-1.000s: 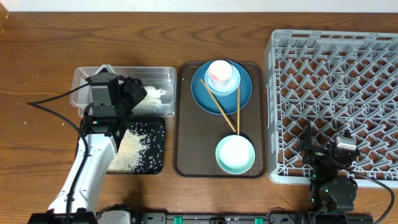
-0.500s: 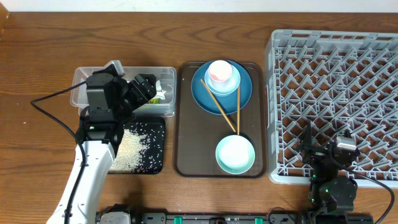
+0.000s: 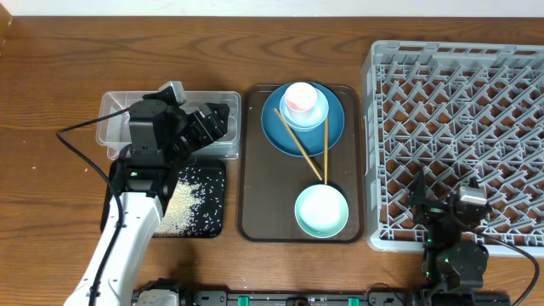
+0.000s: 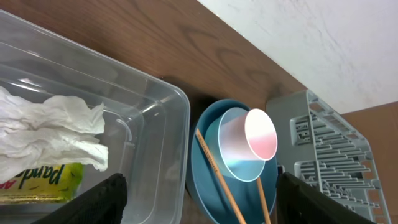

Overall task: Sort waste into correct bins and load items into the dishwasher rack
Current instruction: 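Move the right gripper over the chopsticks on the blue plate, then grasp one wooden chopstick with the right gripper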

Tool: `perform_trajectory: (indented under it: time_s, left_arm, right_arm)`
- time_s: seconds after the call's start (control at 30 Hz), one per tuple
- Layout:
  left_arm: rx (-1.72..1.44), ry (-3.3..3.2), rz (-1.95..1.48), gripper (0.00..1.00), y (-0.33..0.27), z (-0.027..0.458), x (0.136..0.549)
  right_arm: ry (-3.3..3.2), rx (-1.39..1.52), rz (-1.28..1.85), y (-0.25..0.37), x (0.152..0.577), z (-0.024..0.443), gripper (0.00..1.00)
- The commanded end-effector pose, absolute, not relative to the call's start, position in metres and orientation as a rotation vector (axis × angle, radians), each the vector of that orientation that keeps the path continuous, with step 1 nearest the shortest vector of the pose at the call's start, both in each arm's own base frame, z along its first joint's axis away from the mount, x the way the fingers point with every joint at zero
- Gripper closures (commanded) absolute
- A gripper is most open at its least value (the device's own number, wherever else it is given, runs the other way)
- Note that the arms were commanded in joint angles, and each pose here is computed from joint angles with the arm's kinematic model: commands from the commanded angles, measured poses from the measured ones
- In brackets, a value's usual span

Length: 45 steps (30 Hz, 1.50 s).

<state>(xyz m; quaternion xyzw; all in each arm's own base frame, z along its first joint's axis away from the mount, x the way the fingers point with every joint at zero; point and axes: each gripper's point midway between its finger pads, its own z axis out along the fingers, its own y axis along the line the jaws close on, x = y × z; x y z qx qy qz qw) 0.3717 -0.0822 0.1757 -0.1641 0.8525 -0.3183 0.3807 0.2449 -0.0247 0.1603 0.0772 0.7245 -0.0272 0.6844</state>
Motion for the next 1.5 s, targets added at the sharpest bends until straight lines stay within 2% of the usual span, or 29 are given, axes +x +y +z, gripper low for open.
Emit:
perform_trajectory:
  time_s: [0.0, 0.17, 0.33, 0.6, 0.77, 0.97, 1.03, 1.23, 1.37, 1.47]
  left_arm:
    - [-0.381, 2.154, -0.814, 0.21, -0.083, 0.184, 0.371]
    - [-0.338, 2.127, -0.800, 0.21, -0.083, 0.195, 0.368]
    - [-0.339, 2.127, -0.752, 0.21, -0.078, 0.194, 0.368]
    - [-0.373, 2.123, -0.698, 0.20, -0.070, 0.192, 0.370]
    - [-0.392, 2.125, -0.669, 0.18, -0.065, 0.190, 0.371]
    - [-0.402, 2.122, -0.652, 0.17, -0.062, 0.189, 0.371]
    - [-0.413, 2.120, -0.633, 0.13, -0.059, 0.189, 0.372]
    - [-0.420, 2.121, -0.622, 0.13, -0.058, 0.188, 0.372]
    - [-0.424, 2.130, -0.620, 0.12, -0.058, 0.186, 0.371]
    - [-0.423, 2.129, -0.620, 0.12, -0.058, 0.186, 0.371]
  right_arm:
    - [1.651, 0.127, 0.153, 0.004, 0.246, 0.155, 0.01]
    - [1.618, 0.204, 0.391, 0.022, 0.245, 0.167, 0.01]
    - [1.682, 0.145, 0.468, 0.038, 0.235, 0.177, 0.01]
    - [1.793, 0.114, 0.508, 0.048, 0.226, 0.231, 0.01]
    - [1.971, 0.020, 0.601, 0.070, 0.239, 0.251, 0.01]
    - [2.283, -0.037, 0.696, 0.103, 0.266, 0.248, 0.01]
    - [2.319, -0.079, 0.719, 0.117, 0.279, 0.249, 0.01]
    - [2.335, -0.166, 0.919, 0.173, 0.302, 0.241, 0.01]
    - [2.397, -0.189, 0.841, 0.187, 0.309, 0.217, 0.40]
    - [2.440, -0.198, 0.743, 0.192, 0.311, 0.200, 0.77]
